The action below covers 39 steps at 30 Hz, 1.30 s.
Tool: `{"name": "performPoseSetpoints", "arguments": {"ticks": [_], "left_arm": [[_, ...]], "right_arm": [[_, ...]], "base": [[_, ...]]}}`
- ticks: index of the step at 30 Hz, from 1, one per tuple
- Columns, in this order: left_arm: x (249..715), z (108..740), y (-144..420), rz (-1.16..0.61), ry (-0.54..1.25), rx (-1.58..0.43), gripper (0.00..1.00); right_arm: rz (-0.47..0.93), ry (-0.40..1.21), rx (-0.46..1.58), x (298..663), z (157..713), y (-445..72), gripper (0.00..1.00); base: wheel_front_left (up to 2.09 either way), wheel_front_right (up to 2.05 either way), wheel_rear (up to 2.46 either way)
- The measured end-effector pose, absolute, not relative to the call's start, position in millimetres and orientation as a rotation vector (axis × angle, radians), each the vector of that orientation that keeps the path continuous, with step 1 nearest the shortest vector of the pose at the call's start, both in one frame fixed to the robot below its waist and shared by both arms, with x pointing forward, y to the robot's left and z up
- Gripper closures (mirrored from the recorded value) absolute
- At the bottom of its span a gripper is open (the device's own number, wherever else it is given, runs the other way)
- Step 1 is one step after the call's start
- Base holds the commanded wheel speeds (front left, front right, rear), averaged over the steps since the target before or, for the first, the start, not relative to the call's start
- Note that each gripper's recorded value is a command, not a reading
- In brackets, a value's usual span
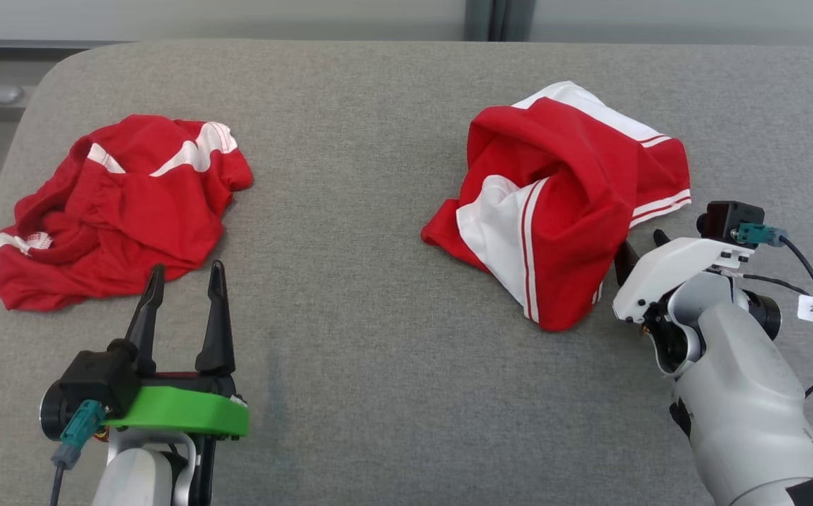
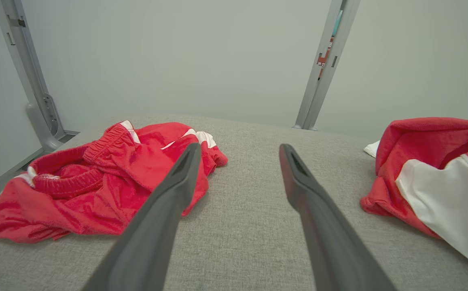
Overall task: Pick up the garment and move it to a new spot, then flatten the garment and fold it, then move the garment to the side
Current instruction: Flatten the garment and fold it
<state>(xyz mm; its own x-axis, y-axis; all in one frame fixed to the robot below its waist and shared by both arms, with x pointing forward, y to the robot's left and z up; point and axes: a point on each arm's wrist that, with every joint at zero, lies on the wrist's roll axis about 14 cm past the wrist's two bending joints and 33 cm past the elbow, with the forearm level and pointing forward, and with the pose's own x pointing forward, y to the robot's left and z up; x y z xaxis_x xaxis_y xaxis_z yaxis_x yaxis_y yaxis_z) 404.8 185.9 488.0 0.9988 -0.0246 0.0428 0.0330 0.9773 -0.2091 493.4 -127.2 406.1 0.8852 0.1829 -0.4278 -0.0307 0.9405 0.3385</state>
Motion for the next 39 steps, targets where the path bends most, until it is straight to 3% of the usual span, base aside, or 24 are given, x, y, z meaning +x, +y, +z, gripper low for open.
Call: {"name": "performPoseSetpoints", "arguments": {"ticks": [9,31,39], "left_arm": [[398,489,198,0.003,-0.043,-0.202,0.00],[394,490,197,0.000,-0.046,-0.202,0.00],[402,485,190,-0.019,-0.032,-0.206,0.00]], "right_arm": [[0.072,0.435,0.504,510,408,-112,0.00],[-0.081,0.288,0.598,528,432,-148,0.00],[-0.066,0.391,0.617,529,415,-138,0.00]], "base": [[0.00,0.00,0.00],[0.00,0.00,0.00],[0.00,0.00,0.00]]}}
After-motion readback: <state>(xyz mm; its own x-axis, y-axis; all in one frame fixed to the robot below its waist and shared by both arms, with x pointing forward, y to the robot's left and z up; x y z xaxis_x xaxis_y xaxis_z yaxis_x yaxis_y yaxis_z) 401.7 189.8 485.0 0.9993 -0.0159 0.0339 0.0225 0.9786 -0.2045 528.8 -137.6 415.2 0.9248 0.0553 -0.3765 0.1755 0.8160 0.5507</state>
